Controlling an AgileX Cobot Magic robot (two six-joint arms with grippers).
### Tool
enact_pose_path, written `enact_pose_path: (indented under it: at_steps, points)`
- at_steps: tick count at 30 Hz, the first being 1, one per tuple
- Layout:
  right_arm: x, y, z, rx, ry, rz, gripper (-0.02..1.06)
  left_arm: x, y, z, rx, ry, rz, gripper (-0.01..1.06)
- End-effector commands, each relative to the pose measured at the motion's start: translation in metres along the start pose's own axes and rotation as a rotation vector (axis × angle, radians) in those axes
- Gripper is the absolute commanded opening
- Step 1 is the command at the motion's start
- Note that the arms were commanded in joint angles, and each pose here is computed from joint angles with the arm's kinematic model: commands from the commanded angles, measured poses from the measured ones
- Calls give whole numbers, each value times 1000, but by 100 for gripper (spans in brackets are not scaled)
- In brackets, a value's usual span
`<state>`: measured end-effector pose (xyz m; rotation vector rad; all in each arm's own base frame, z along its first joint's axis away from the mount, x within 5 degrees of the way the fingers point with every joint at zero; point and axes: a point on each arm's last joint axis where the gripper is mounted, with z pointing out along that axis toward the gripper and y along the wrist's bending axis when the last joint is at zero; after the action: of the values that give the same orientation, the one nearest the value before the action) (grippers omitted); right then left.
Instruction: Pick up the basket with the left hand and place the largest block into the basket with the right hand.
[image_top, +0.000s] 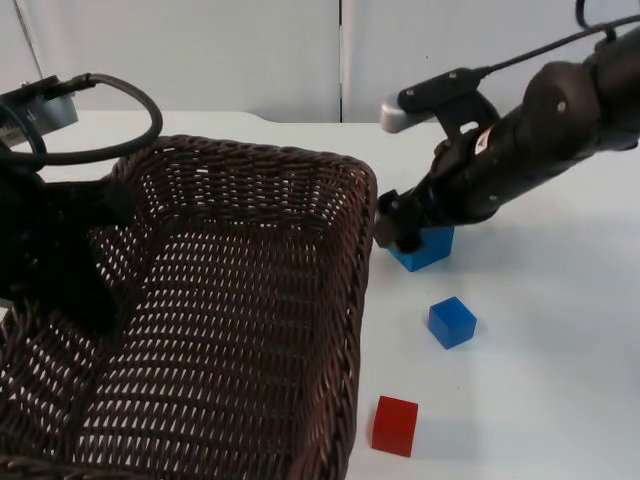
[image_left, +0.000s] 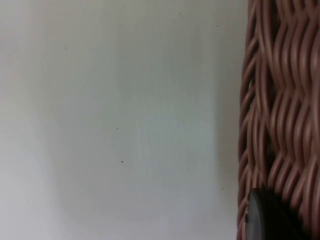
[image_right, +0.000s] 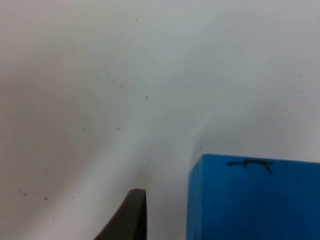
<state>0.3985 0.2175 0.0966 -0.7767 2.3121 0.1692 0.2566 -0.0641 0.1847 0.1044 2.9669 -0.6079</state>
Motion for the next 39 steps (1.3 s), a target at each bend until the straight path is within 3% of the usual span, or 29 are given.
enact_pose_path:
  at_steps: [1, 11, 15, 18, 19, 23, 24, 28, 35, 39]
  points:
    - [-3, 0, 4, 12, -42, -10, 105, 0, -4, -4, 13, -22, 3, 0]
    - [-3, 0, 5, 13, -49, 4, 104, 0, -4, -4, 13, -22, 3, 0]
    - [-2, 0, 5, 10, -39, 8, 95, 0, -4, -4, 13, -22, 3, 0]
    - [0, 0, 5, 4, -16, 8, 74, 0, -4, -4, 13, -22, 3, 0]
    - [0, 0, 5, 4, -16, 8, 74, 0, -4, -4, 13, -22, 3, 0]
    - [4, 1, 4, -7, 26, 8, 32, 0, -4, -4, 13, -22, 3, 0]
    - [4, 1, 4, -7, 26, 8, 32, 0, -4, -4, 13, -22, 3, 0]
    - [-5, 1, -12, -19, 50, 5, 0, 0, -4, -4, 13, -22, 3, 0]
    - [-38, -3, -65, -10, -10, -35, 0, 0, -4, -4, 14, -21, 3, 0]
    - [-65, -7, -119, 9, -94, -57, 0, 0, -4, -4, 12, -20, 5, 0]
